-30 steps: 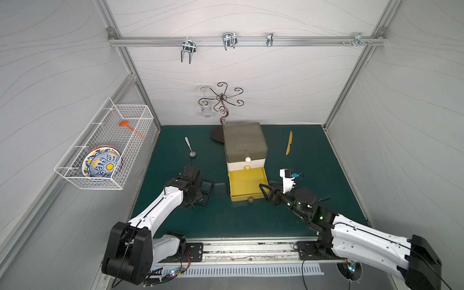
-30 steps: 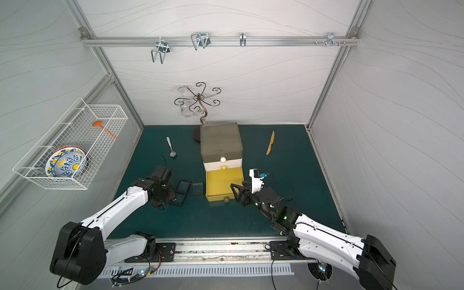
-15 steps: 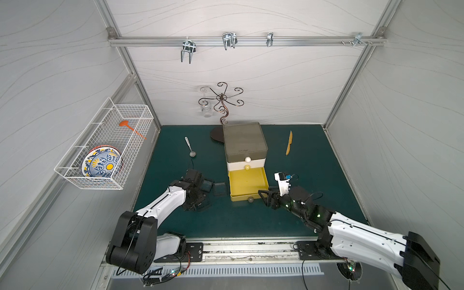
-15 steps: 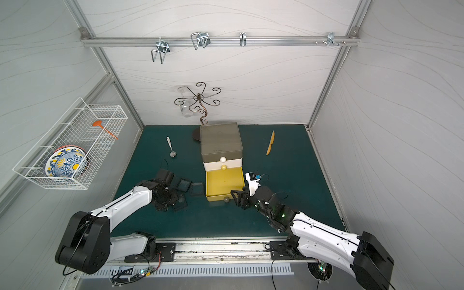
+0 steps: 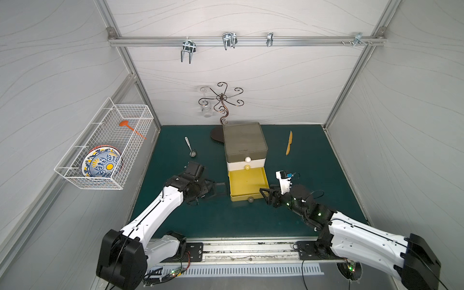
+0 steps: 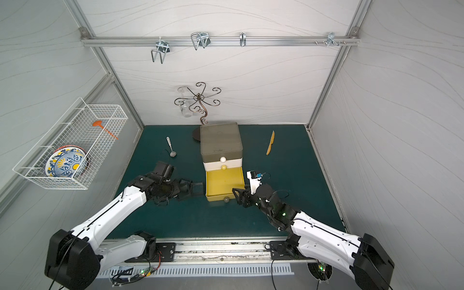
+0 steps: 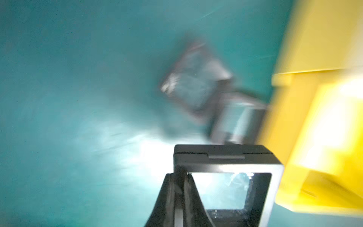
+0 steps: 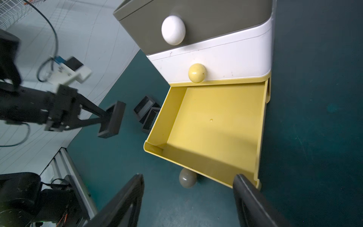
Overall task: Place the brooch boxes into the drawer by color
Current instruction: Pick up the brooch box from the center of the board, then place the brooch box in the drawer.
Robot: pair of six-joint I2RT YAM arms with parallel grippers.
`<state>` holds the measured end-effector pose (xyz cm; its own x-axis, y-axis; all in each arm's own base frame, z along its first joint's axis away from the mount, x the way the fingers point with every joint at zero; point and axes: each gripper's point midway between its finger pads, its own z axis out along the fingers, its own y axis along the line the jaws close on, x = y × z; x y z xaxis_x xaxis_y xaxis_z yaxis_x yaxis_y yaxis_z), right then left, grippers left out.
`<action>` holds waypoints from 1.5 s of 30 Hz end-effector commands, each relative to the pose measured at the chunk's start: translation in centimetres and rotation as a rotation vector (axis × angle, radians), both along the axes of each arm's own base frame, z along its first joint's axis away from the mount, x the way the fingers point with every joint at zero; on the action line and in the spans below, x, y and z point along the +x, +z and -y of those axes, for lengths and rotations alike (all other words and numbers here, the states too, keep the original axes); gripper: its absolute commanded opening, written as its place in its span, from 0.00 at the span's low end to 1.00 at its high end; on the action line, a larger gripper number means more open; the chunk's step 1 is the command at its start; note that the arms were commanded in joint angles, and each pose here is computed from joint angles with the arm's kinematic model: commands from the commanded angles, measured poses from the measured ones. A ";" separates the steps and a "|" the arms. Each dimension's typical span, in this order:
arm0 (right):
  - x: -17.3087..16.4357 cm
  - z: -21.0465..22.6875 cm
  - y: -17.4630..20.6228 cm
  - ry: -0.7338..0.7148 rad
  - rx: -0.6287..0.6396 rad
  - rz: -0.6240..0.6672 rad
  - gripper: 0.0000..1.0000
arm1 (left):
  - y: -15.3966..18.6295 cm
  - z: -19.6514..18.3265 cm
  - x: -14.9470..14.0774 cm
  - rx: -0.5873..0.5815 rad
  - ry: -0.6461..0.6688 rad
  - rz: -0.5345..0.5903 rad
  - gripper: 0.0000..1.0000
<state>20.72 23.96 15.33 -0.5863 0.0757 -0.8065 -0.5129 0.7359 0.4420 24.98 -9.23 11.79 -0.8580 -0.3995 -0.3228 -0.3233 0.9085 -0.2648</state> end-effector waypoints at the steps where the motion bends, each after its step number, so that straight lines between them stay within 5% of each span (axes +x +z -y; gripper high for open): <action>1: 0.5 0.5 0.9 -0.012 -0.005 0.014 0.76 | 2.9 3.1 1.8 -0.006 -0.095 0.036 0.00; 11: 0.5 2.1 0.5 -0.051 -0.014 -0.011 0.77 | 0.5 12.2 4.0 -0.014 -0.233 0.042 0.00; 27: -0.2 3.7 0.2 -0.078 -0.013 -0.032 0.77 | -3.6 15.3 5.0 0.018 -0.279 -0.007 0.00; 35: 0.0 3.5 0.1 -0.074 -0.013 -0.035 0.77 | -2.7 15.0 5.0 0.019 -0.278 0.015 0.26; 45: 0.0 2.7 0.1 -0.025 -0.037 -0.014 0.77 | 2.8 13.4 4.7 0.013 -0.251 0.125 0.34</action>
<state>20.57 20.93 14.84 -0.6145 0.0731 -0.7855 -0.4599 0.7758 0.4320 28.04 -22.09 9.47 -0.9373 -0.1641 -0.3075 -0.0998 0.9716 -0.2144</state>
